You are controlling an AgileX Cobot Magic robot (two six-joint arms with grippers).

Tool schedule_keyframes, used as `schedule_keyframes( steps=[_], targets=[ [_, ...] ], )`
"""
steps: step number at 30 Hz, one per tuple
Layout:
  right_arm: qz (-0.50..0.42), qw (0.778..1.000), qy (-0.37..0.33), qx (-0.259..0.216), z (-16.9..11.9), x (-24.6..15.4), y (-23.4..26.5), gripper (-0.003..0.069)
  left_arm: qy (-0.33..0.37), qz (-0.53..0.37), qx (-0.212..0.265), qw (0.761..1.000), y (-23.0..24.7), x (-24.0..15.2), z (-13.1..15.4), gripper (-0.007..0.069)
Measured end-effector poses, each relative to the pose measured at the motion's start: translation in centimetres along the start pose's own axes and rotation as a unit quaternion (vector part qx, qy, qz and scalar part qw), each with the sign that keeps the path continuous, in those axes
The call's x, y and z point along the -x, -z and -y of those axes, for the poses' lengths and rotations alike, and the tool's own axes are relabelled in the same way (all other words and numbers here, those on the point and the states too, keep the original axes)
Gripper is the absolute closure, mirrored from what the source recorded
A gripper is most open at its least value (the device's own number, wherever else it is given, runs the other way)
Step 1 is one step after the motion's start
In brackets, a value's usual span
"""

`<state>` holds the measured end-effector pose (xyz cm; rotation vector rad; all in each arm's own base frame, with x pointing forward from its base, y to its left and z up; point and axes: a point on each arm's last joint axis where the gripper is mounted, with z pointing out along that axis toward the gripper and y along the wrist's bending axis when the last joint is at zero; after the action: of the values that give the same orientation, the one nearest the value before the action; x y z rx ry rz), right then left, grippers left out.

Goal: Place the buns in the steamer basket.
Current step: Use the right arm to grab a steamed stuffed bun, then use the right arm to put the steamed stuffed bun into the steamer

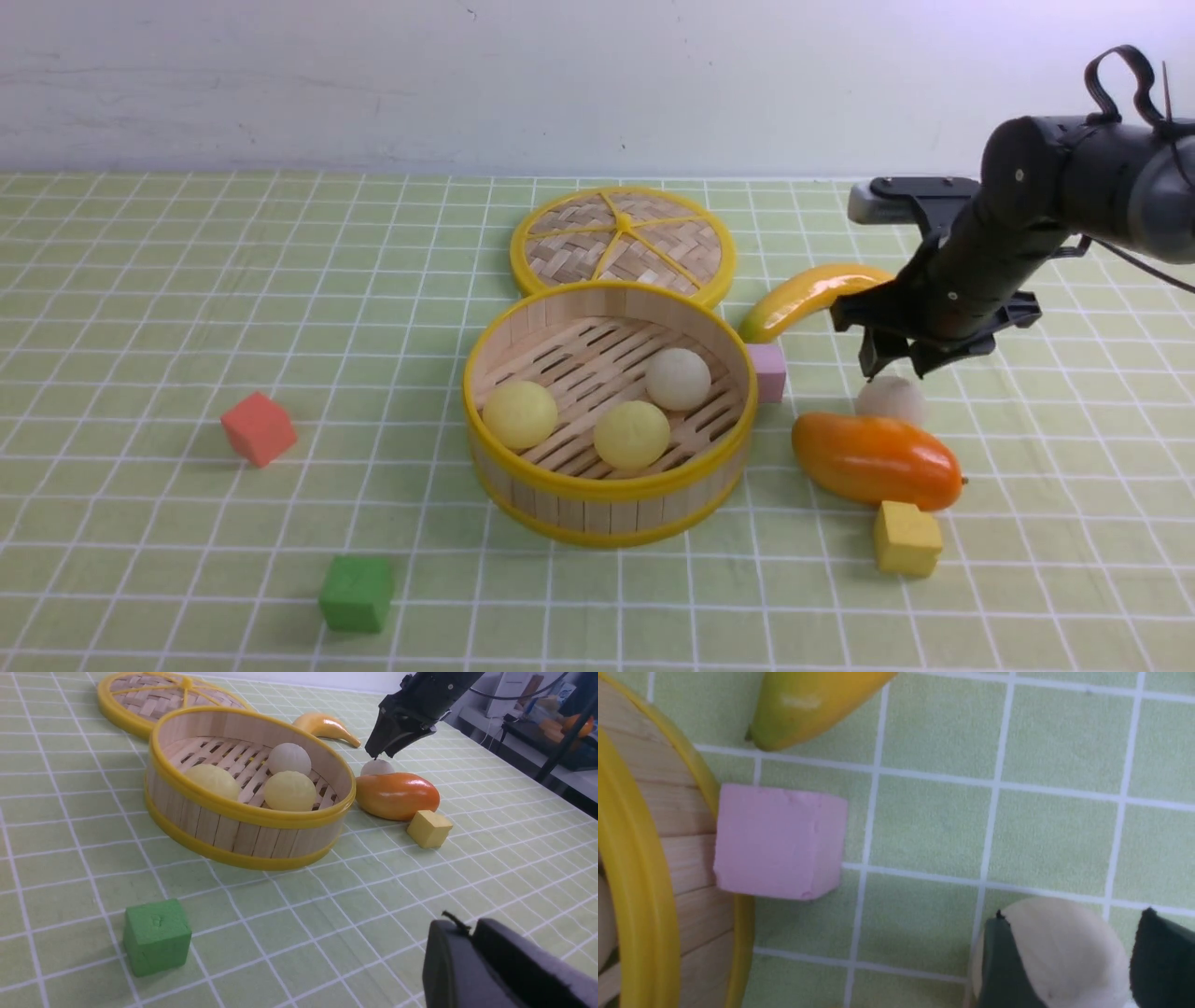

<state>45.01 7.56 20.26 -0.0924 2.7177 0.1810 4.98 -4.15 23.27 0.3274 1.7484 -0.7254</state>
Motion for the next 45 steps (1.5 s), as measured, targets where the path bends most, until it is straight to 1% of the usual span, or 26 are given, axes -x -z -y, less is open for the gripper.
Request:
schedule_keyframes(
  steps=[5,7,9,10,15,17,19,21,24,25,26,27,28,29,30,32,35,38,40,43,44,45],
  targets=[
    [-0.012,1.0,-0.001,-0.001,0.1,-0.3,-1.1,0.0313,0.0,0.0,0.0,1.0,0.0,0.0,0.0,0.0568],
    [-0.016,1.0,-0.001,-0.002,0.2,-0.4,-1.5,0.0345,0.0,0.0,0.0,1.0,0.0,0.0,0.0,0.0565],
    [-0.016,1.0,-0.001,-0.002,0.2,-0.4,-1.5,0.0394,0.0,0.0,0.0,1.0,0.0,0.0,0.0,0.0561],
    [-0.016,1.0,-0.001,-0.002,0.2,-0.4,-1.5,0.0405,0.0,0.0,0.0,1.0,0.0,0.0,0.0,0.0561],
    [-0.027,0.999,0.019,-0.001,0.1,-0.6,-1.3,0.0573,0.0,0.0,0.0,1.0,0.0,0.0,0.0,0.0557],
    [-0.027,0.999,0.024,-0.001,0.1,-0.5,-0.9,0.0626,0.0,0.0,0.0,1.0,0.0,0.0,0.0,0.0557],
    [-0.022,0.999,0.028,0.003,0.0,-0.4,0.1,0.0645,0.0,0.0,0.0,1.0,0.0,0.0,0.0,0.0554],
    [-0.006,0.999,0.031,0.013,-0.5,-0.1,1.8,0.0645,0.0,0.0,0.0,1.0,0.0,0.0,0.0,0.0554],
    [0.029,0.997,0.051,0.043,-2.5,0.3,4.4,0.0645,0.0,0.0,0.0,1.0,0.0,0.0,0.0,0.0551],
    [0.047,0.995,0.066,0.063,-3.9,0.5,5.5,0.0645,0.0,0.0,0.0,1.0,0.0,0.0,0.0,0.0551],
    [0.05,0.994,0.069,0.067,-4.2,0.5,5.7,0.0644,0.0,0.0,0.0,1.0,0.0,0.0,0.0,0.0551],
    [0.079,0.987,0.095,0.102,-6.8,0.8,6.6,0.0641,0.0,0.0,0.0,1.0,0.0,0.0,0.0,0.0551],
    [0.079,0.987,0.095,0.102,-7.1,0.7,6.6,0.0641,0.0,0.0,0.0,1.0,0.0,0.0,0.0,0.0551],
    [0.104,0.979,0.118,0.127,-9.2,0.9,6.9,0.0641,0.0,0.0,0.0,1.0,0.0,0.0,0.0,0.0551],
    [0.114,0.976,0.124,0.14,-10.4,0.9,6.9,0.0641,0.0,0.0,0.0,1.0,0.0,0.0,0.0,0.0551],
    [0.14,0.966,0.145,0.159,-13.1,1.0,6.1,0.0639,0.0,0.0,0.0,1.0,0.0,0.0,0.0,0.0551],
    [0.157,0.96,0.157,0.168,-15.5,0.8,4.2,0.0637,0.0,0.0,0.0,1.0,0.0,0.0,0.0,0.0551],
    [0.161,0.959,0.161,0.168,-17.0,0.5,1.4,0.0629,0.0,0.0,0.0,1.0,0.0,0.0,0.0,0.0551],
    [0.161,0.959,0.162,0.167,-17.4,0.3,0.4,0.0621,0.0,0.0,0.0,1.0,0.0,0.0,0.0,0.0551],
    [0.15,0.961,0.164,0.165,-18.0,-0.4,-1.9,0.0573,0.0,0.0,0.0,1.0,0.0,0.0,0.0,0.0551],
    [0.149,0.961,0.164,0.164,-18.1,-0.5,-2.3,0.0546,0.0,0.0,0.0,1.0,0.0,0.0,0.0,0.0551],
    [0.149,0.962,0.164,0.163,-18.1,-0.6,-2.8,0.0503,0.0,0.0,0.0,1.0,0.0,0.0,0.0,0.0551]
  ],
)
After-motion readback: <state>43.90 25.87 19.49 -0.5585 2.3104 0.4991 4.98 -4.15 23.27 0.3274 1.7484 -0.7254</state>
